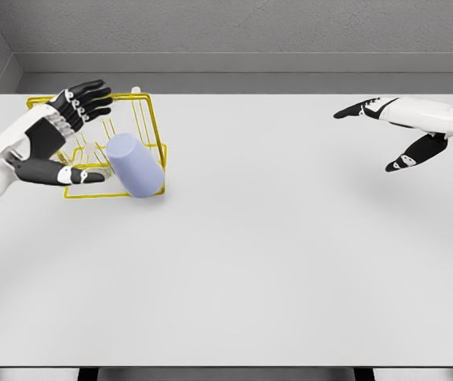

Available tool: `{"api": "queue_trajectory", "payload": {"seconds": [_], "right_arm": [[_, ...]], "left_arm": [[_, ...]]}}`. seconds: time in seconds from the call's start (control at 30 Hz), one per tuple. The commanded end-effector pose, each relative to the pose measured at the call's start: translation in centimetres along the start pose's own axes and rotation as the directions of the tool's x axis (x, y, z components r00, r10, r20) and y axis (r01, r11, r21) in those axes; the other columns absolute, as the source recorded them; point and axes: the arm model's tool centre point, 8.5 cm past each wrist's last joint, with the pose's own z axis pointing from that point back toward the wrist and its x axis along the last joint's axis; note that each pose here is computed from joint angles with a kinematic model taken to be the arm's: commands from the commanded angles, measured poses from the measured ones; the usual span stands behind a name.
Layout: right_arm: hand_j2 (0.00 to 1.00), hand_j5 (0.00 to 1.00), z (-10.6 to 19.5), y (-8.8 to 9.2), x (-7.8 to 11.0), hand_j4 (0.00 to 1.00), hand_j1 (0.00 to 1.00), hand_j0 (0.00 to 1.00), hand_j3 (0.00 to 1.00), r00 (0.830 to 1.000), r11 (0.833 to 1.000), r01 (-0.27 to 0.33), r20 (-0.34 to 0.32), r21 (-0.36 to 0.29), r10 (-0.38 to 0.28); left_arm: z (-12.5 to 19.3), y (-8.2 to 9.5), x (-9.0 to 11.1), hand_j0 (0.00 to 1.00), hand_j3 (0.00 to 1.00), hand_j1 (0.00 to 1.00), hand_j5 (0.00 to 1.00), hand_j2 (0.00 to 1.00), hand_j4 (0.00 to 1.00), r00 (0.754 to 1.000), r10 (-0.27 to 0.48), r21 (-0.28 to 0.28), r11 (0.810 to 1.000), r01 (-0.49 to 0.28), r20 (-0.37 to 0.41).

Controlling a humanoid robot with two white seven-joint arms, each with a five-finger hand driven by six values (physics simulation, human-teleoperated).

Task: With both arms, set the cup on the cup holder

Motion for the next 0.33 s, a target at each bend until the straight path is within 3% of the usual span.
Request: {"api": "queue_trajectory", "payload": {"seconds": [0.0,0.17,0.3], "right_arm": [[1.0,1.0,0.1,-0.1,0.0,1.0,1.0,1.0,1.0,1.0,1.0,0.006,0.001,-0.005,-0.006],[1.0,1.0,0.1,-0.1,0.0,1.0,1.0,1.0,1.0,1.0,1.0,0.005,0.0,-0.005,-0.005],[1.0,1.0,0.1,-0.1,0.0,1.0,1.0,1.0,1.0,1.0,1.0,0.005,0.0,-0.005,-0.005]], "left_arm": [[1.1,1.4,3.4,1.0,1.0,1.0,1.0,1.0,1.0,0.99,-0.11,-0.022,0.993,0.112,0.093],[2.7,1.0,2.5,1.0,1.0,1.0,1.0,1.0,1.0,0.994,-0.107,-0.037,0.993,0.108,0.038],[3.1,-0.5,1.9,1.0,1.0,1.0,1.0,1.0,1.0,0.996,-0.082,-0.061,0.995,0.084,0.039]]}}
